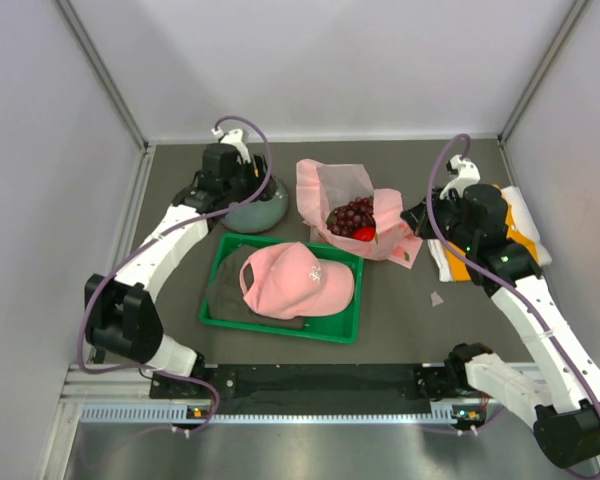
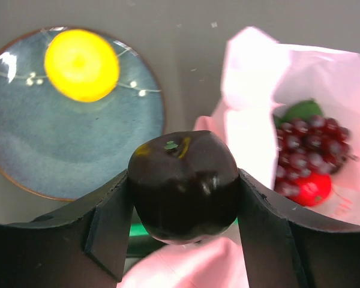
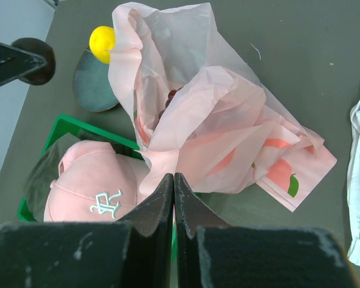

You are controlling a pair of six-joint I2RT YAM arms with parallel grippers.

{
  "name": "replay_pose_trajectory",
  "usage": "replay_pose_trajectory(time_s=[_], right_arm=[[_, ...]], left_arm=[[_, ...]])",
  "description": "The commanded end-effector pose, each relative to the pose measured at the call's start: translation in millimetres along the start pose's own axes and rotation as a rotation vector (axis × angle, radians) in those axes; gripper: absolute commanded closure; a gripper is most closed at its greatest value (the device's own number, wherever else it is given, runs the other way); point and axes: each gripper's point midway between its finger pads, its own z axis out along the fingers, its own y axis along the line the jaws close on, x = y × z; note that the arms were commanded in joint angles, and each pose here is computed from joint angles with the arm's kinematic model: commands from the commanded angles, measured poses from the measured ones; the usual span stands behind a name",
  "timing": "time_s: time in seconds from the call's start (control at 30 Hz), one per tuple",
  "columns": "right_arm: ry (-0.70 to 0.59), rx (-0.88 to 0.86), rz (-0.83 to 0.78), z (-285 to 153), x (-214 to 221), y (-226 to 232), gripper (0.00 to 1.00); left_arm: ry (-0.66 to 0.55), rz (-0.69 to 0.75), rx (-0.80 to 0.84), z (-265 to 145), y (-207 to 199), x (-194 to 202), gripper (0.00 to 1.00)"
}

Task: Place the fruits into the plastic bag
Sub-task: Place the fake fruit in the plastic bag.

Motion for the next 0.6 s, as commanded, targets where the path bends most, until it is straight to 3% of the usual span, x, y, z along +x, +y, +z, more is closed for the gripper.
replay_pose_trajectory(time_s=[0.0,0.57], right_arm=[[-0.047,-0.018,-0.013,-8,-13,5,1.0],[-0.039,-0.029,-0.015,-11,-8,6,1.0]], left_arm=[[-0.073,0.065,0.139,-32,-42,-28,0.6],[-0.032,0.171,0.419,-56,-168,-17,0.58]])
